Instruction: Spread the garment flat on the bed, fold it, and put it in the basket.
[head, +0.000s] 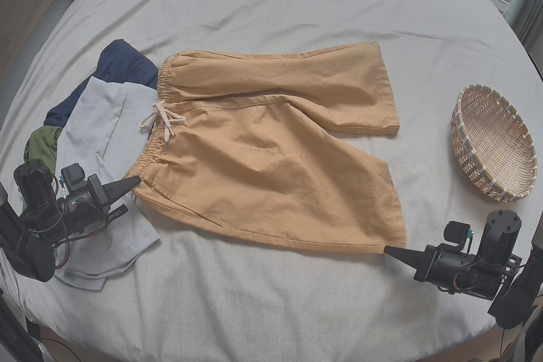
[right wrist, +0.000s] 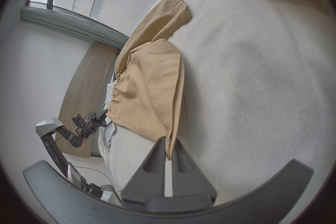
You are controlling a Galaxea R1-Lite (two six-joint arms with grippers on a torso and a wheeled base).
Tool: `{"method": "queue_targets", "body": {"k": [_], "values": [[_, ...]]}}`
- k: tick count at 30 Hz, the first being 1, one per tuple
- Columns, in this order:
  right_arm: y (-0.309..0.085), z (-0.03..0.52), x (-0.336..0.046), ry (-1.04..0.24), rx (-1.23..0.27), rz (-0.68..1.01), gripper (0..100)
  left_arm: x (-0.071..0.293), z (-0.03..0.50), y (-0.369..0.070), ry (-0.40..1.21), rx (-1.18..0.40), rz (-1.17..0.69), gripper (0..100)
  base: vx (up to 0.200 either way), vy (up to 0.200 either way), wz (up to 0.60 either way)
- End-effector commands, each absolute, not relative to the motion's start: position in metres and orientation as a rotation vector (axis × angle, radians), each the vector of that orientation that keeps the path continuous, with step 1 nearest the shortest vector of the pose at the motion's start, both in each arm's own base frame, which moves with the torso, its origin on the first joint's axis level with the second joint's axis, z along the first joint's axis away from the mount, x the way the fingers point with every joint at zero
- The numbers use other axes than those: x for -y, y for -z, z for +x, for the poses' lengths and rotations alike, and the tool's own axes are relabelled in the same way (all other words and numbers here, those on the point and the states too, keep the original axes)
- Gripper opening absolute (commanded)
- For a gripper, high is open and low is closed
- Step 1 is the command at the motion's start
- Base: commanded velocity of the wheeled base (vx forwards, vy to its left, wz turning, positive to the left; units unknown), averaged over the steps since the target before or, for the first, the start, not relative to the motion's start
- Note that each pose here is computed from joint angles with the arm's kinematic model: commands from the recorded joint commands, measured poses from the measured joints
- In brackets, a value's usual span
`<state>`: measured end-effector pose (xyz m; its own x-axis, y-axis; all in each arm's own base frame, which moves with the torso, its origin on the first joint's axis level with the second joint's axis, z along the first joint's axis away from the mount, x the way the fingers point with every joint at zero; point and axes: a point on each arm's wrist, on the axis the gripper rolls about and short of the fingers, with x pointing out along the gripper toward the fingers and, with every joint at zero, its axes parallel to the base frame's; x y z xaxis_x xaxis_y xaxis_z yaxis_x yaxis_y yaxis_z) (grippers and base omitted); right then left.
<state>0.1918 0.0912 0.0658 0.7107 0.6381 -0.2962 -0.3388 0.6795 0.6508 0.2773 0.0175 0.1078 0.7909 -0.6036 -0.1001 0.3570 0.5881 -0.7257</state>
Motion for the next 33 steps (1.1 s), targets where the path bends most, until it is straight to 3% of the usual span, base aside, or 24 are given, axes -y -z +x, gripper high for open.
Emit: {"method": "queue_targets", "body": {"k": [1,24,33], "values": [[-0.068,0.183,-0.085,-0.566,-0.548,0.597,0,-0.014,0.259,-0.113,0.574,-0.373,-0.761,0,0.0,0.0,0.0],[-0.067,0.143,-0.068,-0.488,-0.796,0.495,0,-0.01,0.195,-0.086,0.514,-0.531,-0.705,0,0.0,0.0,0.0],[-0.068,0.139,-0.068,-0.492,-0.817,0.49,0,-0.008,0.177,-0.074,0.511,-0.58,-0.666,0,0.0,0.0,0.0]]}}
